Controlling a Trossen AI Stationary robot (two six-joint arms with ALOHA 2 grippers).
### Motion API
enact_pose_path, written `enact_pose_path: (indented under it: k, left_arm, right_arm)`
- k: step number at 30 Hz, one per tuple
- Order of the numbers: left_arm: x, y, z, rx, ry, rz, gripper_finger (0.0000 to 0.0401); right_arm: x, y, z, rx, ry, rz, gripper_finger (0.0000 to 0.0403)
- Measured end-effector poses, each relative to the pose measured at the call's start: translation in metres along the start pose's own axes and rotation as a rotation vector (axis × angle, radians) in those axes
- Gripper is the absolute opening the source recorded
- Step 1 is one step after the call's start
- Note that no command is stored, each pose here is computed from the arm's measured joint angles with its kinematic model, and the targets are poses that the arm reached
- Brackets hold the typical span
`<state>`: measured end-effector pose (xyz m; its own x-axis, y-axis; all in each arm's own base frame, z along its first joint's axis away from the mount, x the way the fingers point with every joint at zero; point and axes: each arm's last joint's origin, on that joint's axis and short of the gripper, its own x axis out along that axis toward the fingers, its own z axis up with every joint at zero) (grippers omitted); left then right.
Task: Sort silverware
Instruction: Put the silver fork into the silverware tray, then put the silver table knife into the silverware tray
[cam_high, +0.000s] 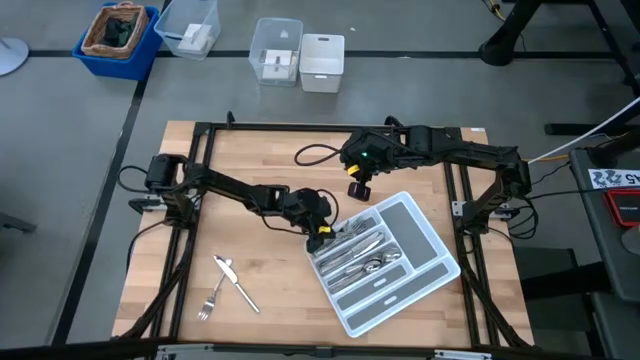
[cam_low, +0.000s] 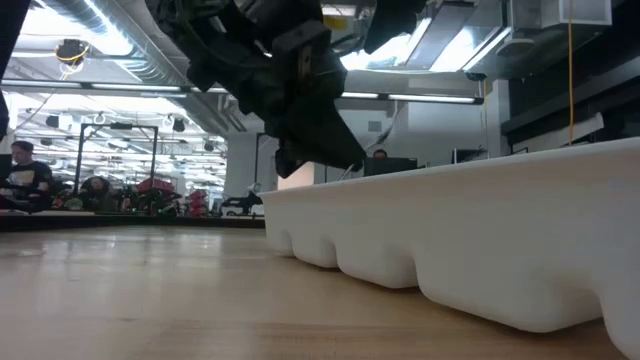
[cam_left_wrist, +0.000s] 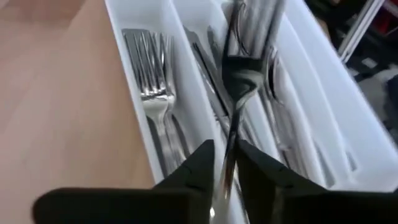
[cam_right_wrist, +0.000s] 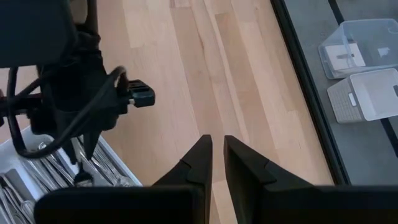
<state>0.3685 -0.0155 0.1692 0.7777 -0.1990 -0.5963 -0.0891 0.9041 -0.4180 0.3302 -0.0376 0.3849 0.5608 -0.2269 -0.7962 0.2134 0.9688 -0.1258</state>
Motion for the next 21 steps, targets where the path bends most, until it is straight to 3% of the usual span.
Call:
enact_pose_path:
  k: [10,18,21]
  left_arm:
    - [-0.0017,0.0072,0.0032,-0.187,0.003,-0.010,0.0139]
    - [-0.0014,0.0047,0.0029,-0.677,0.020,-0.036,0.0147]
    - [-0.0022,0.0031,0.0075,-0.770,0.032,-0.117,0.0147]
  right_arm:
    - [0.0000,0.0001,0.0000,0.000,0.000,0.000,0.0046]
    - [0.0000,0.0001,0.0001,0.000,-0.001,0.000,0.0046]
    - [0.0000,0.0001,0.0001,0.000,-0.001,0.000,0.0046]
